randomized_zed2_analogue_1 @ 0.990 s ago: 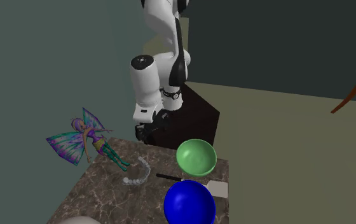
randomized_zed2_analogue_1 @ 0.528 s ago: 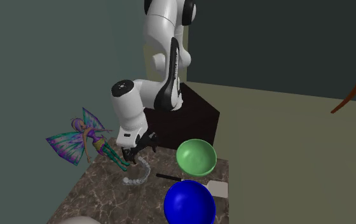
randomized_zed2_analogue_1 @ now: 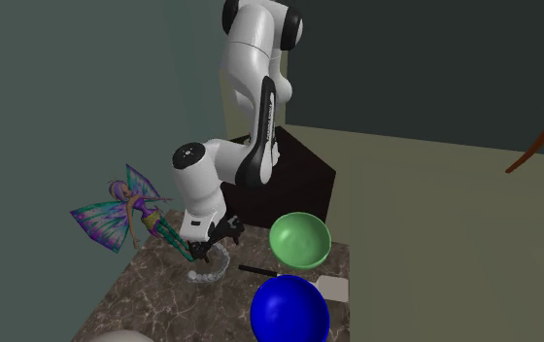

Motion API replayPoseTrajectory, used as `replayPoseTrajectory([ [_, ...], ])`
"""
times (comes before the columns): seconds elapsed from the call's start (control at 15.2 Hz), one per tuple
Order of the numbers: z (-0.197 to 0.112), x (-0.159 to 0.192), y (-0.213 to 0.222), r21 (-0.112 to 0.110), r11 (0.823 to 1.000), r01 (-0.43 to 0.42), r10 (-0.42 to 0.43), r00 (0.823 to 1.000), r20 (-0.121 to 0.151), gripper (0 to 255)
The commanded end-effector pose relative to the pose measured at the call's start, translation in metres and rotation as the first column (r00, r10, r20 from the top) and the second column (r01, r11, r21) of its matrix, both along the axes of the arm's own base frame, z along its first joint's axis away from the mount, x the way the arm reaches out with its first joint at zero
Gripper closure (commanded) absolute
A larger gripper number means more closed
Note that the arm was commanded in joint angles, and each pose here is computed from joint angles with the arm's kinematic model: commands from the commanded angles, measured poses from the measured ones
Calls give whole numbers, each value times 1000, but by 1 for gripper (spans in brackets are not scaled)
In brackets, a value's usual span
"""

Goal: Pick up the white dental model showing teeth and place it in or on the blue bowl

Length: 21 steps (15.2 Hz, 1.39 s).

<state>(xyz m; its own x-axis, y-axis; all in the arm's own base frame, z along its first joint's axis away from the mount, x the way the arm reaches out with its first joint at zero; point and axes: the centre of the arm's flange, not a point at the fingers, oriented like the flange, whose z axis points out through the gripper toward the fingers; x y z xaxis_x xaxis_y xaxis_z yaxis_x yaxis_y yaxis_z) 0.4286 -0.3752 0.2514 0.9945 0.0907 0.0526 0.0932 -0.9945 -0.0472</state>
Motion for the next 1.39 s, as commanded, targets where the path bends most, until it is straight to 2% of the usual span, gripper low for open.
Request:
replayPoseTrajectory([
  [0.0,-4,-1,0,0,1000,0,0,1000,0,0],
  [0.4,-4,-1,0,0,1000,0,0,1000,0,0],
  [0.46,-4,-1,0,0,1000,0,0,1000,0,255],
  [1.06,-4,-1,0,0,1000,0,0,1000,0,255],
  [1.32,17,-1,0,0,1000,0,0,1000,0,255],
])
